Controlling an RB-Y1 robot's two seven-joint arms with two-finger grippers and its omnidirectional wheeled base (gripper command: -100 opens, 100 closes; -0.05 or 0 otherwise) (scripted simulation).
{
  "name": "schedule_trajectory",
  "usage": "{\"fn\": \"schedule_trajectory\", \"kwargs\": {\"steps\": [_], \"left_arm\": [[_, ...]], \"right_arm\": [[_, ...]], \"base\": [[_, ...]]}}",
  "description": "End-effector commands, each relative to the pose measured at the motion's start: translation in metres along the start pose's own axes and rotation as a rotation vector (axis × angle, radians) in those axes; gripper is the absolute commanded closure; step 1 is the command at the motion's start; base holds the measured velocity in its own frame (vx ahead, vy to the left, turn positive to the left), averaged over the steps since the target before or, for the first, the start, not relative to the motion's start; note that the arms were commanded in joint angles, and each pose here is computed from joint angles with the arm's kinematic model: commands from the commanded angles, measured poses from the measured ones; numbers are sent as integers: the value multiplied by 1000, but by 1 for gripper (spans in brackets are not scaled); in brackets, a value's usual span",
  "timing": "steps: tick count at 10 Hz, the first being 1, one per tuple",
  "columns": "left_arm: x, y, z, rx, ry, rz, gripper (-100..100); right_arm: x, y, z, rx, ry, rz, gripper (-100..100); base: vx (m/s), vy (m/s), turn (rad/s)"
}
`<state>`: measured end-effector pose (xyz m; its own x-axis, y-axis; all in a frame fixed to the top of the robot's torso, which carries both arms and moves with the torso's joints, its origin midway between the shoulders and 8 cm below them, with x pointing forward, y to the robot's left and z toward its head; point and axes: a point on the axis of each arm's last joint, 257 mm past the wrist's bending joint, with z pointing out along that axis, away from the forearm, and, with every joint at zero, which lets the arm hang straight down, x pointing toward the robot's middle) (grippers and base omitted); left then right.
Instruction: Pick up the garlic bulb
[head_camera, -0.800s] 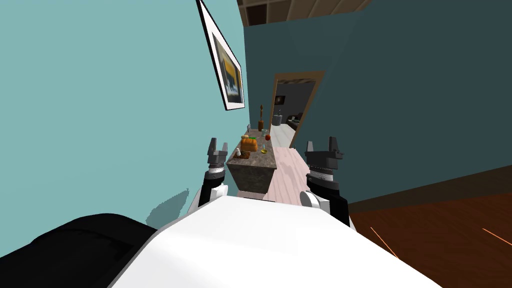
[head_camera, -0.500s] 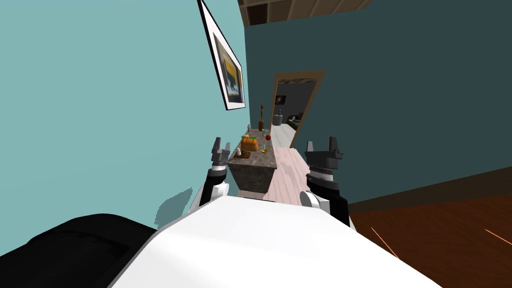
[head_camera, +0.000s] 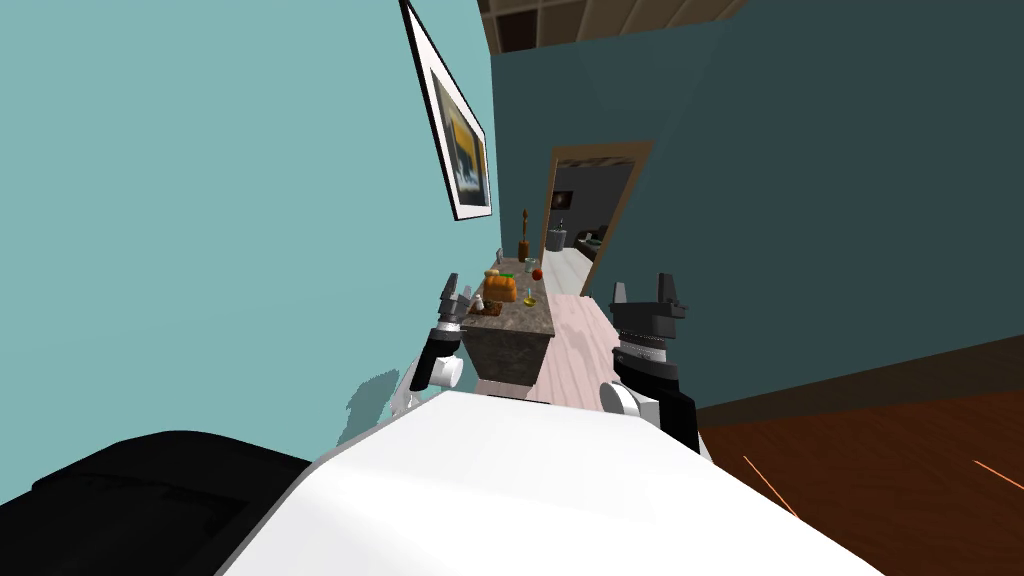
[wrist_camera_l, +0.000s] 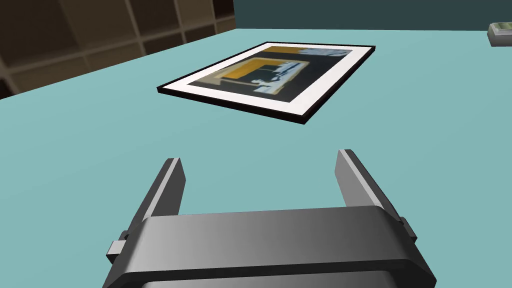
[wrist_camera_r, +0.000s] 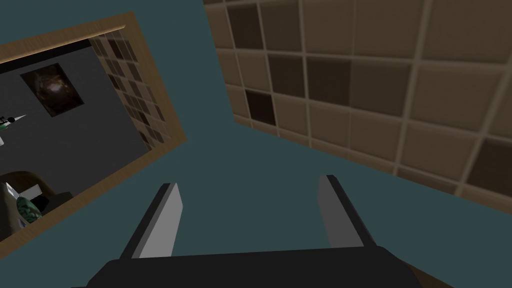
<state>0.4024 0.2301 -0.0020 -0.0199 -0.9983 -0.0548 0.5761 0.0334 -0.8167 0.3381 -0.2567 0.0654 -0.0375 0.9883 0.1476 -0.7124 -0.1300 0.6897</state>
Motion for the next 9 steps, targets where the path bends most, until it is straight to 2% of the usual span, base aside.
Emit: {"fn": "schedule_trajectory", "kwargs": {"steps": [1, 6, 7, 8, 9], "left_arm": [[6, 22, 8, -52, 28, -9, -100], [17, 65, 19, -174, 70, -17, -100], [23, 81, 24, -212, 92, -18, -100], [23, 85, 24, -228, 93, -18, -100], [29, 101, 30, -268, 117, -17, -100]], "right_arm": [[0, 0, 0, 0, 0, 0, 0], [0, 0, 0, 0, 0, 0, 0], [0, 0, 0, 0, 0, 0, 0], [0, 0, 0, 0, 0, 0, 0], [0, 0, 0, 0, 0, 0, 0]], "base": [[-23, 2, 19], [-7, 0, 7], [-6, 0, 11], [0, 0, 0], [0, 0, 0]]}}
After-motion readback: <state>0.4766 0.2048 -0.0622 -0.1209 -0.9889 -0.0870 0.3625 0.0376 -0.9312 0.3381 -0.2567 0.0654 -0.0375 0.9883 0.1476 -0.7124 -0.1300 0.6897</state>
